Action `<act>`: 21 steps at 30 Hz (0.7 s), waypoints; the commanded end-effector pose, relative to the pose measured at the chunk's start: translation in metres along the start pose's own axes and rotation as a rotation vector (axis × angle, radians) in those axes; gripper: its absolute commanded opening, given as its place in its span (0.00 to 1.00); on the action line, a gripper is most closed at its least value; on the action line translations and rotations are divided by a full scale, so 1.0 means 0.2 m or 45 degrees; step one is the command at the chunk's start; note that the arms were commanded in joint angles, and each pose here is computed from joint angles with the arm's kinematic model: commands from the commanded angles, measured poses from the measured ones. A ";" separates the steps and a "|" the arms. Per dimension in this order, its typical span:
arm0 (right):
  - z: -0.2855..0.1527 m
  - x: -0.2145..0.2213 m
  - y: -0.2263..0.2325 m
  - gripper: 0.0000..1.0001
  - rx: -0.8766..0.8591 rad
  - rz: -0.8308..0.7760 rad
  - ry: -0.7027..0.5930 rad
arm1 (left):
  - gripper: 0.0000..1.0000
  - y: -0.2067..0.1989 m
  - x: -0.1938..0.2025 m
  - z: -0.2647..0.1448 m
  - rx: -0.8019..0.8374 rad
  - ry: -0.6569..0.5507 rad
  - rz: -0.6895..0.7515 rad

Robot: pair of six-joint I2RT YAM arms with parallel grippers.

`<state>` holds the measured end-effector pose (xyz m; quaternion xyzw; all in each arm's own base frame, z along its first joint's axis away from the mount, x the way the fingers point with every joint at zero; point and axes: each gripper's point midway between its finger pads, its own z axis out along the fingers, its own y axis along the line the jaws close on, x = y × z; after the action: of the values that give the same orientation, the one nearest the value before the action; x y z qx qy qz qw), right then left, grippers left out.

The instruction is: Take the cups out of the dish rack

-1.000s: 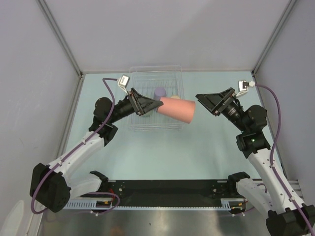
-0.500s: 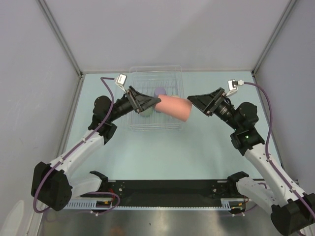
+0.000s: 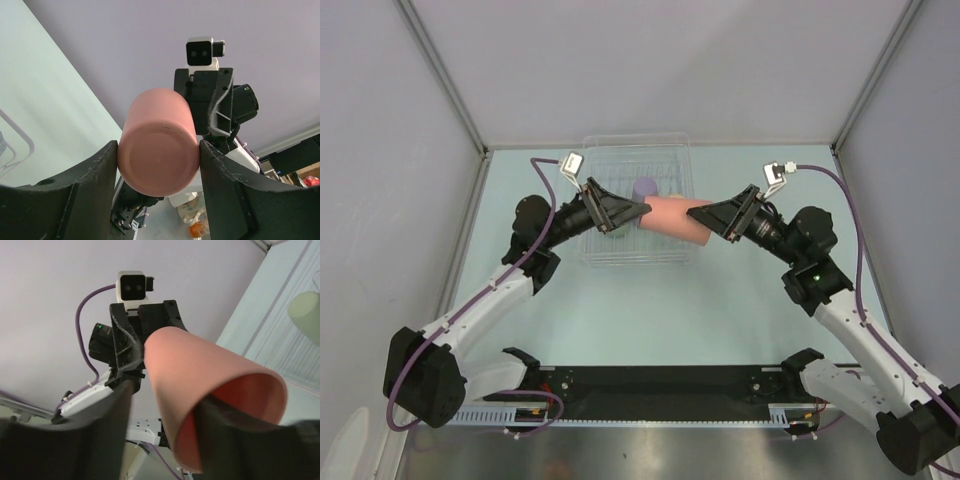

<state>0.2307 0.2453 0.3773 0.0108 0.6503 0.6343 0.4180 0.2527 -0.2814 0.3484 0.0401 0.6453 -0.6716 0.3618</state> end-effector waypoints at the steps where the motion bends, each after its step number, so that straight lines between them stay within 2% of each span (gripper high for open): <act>1: 0.01 -0.04 0.12 0.36 -0.091 -0.037 -0.016 | 0.00 -0.08 -0.03 0.01 0.068 -0.006 0.063; 2: 0.01 -0.04 0.12 0.29 -0.084 -0.039 -0.013 | 0.00 -0.09 -0.03 0.01 0.069 -0.007 0.064; 3: 0.01 -0.04 0.11 0.17 -0.079 -0.039 -0.015 | 0.00 -0.08 -0.03 0.01 0.066 -0.008 0.062; 6: 0.01 -0.04 0.10 0.00 -0.062 -0.035 -0.012 | 0.00 -0.08 -0.02 0.00 0.064 0.000 0.056; 8: 0.02 -0.04 0.09 0.00 -0.053 -0.030 -0.010 | 0.00 -0.07 -0.01 0.00 0.056 0.005 0.047; 9: 0.02 -0.04 0.08 0.00 -0.047 -0.029 -0.011 | 0.04 -0.07 -0.01 0.00 0.054 0.007 0.043; 11: 0.01 -0.04 0.08 0.00 -0.034 -0.037 -0.014 | 0.16 -0.06 -0.01 0.00 0.044 0.015 0.035; 12: 0.01 -0.05 0.09 0.00 -0.029 -0.060 -0.022 | 0.37 -0.06 -0.01 0.00 0.044 0.020 0.038; 15: -0.02 -0.13 0.09 0.00 0.053 -0.137 -0.072 | 0.89 -0.03 -0.01 0.00 -0.031 0.024 0.060; 16: -0.04 -0.13 0.05 0.00 0.120 -0.136 -0.066 | 0.96 0.00 -0.02 -0.01 -0.124 0.036 0.035; 17: -0.05 -0.21 0.10 0.00 0.131 -0.178 -0.120 | 1.00 0.04 -0.06 -0.01 -0.201 -0.003 0.097; 19: -0.10 -0.25 -0.02 0.00 0.319 -0.210 -0.117 | 1.00 0.07 -0.07 -0.04 -0.318 0.008 0.108; 20: -0.13 -0.30 -0.06 0.00 0.392 -0.236 -0.153 | 1.00 0.11 -0.11 -0.05 -0.394 -0.034 0.156; 21: -0.15 -0.37 -0.01 0.00 0.416 -0.275 -0.191 | 1.00 0.13 -0.12 -0.07 -0.450 -0.040 0.162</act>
<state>0.2513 0.2194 0.3896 0.0395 0.6892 0.5619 0.4557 0.2680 -0.2778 0.3302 0.0157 0.7072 -0.6086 0.3595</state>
